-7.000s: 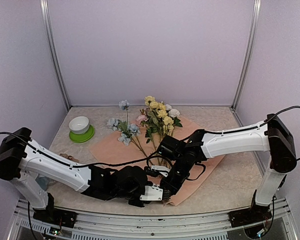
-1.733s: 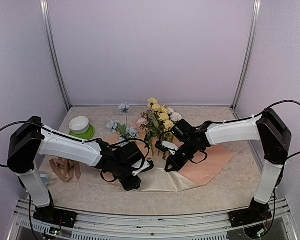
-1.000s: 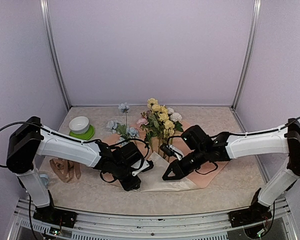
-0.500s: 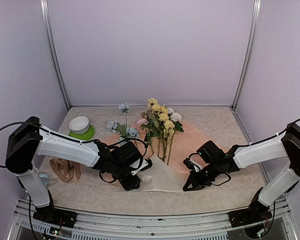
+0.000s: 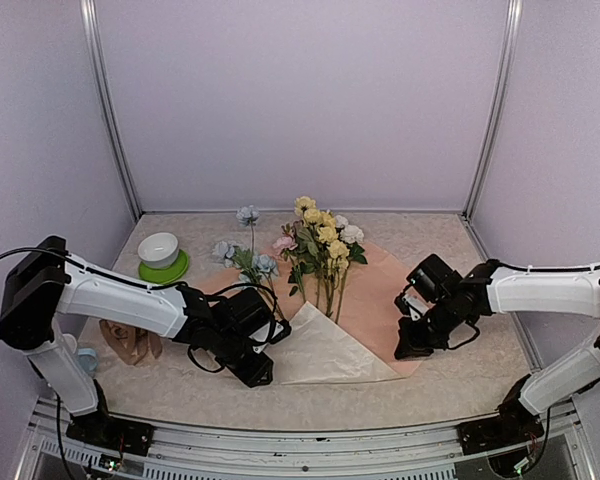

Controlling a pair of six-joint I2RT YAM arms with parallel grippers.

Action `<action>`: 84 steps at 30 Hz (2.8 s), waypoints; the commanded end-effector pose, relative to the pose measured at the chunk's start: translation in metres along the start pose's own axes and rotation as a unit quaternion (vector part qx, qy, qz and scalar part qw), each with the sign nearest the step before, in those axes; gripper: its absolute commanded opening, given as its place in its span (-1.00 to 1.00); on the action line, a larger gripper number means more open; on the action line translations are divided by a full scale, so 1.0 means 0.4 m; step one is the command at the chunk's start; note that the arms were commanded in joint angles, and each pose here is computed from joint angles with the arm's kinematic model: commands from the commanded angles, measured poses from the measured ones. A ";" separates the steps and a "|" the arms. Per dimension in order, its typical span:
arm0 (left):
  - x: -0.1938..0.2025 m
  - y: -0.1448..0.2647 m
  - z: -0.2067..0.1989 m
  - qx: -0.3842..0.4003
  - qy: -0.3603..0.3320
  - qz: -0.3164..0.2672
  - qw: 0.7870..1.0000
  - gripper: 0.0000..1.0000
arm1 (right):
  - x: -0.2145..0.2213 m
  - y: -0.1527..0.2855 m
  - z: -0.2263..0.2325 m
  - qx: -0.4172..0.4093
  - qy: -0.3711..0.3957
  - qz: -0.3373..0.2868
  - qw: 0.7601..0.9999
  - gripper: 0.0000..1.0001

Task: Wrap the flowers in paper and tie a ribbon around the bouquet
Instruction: Press the fold line of the 1/4-folded wrapping paper.

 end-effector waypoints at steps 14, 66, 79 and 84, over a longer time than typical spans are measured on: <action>0.119 0.002 0.067 0.001 0.123 0.059 0.991 -0.33 | -0.005 -0.120 0.279 -0.071 0.156 0.007 0.985 -1.00; -0.033 -0.057 0.020 0.051 0.013 0.032 0.998 -0.46 | 0.075 0.002 0.099 0.103 -0.189 -0.118 0.969 0.00; -0.045 -0.077 0.055 0.043 0.026 0.045 0.998 -0.46 | 0.049 -0.060 0.220 0.200 -0.012 -0.084 0.976 -0.32; -0.068 -0.056 0.048 0.043 0.020 0.033 0.998 -0.46 | 0.059 -0.122 0.208 0.216 -0.016 -0.062 0.974 -0.43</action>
Point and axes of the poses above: each gripper's point midway between its finger pads, its own y axis back along the fingers, its own z axis along the line the jaws close on, x = y × z, the point moved 9 cm from there along y, back along the fingers, and after that the axes turned 2 degrees about -y, right-handed, at the moved point
